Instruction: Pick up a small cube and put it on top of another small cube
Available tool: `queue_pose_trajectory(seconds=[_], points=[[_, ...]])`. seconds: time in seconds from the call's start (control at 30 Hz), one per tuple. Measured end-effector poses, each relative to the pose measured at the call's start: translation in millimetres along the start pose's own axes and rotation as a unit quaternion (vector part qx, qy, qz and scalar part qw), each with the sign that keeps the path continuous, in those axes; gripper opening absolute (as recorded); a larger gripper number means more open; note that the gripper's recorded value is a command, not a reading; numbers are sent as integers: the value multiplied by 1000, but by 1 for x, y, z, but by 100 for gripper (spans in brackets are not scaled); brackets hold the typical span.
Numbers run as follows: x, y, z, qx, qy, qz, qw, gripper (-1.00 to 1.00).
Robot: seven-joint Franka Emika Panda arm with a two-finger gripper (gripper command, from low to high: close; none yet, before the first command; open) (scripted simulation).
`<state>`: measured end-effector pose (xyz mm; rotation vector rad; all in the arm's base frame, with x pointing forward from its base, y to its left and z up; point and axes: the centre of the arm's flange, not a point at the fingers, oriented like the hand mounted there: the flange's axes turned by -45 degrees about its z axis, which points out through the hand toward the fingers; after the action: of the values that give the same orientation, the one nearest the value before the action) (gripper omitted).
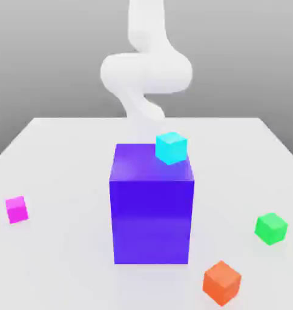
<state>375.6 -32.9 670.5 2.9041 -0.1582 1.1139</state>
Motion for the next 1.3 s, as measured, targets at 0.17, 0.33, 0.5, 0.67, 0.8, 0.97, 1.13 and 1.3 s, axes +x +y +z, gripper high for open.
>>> queue_pose_trajectory(seconds=[0.17, 0.33, 0.5, 0.67, 0.8, 0.97, 1.13, 1.3], points=[[-27, 76, 95, -60, -68, 75, 993, 0], [-81, 158, 168, -106, -133, 154, 973, 0], [-162, 234, 220, -142, -193, 238, 941, 0], [-261, 294, 251, -164, -248, 325, 898, 0], [-357, 335, 255, -180, -284, 410, 848, 0], [-426, 337, 282, -176, -310, 445, 821, 0], [-455, 337, 311, -177, -311, 446, 820, -100], [-458, 337, 315, -177, -312, 447, 820, -100]])
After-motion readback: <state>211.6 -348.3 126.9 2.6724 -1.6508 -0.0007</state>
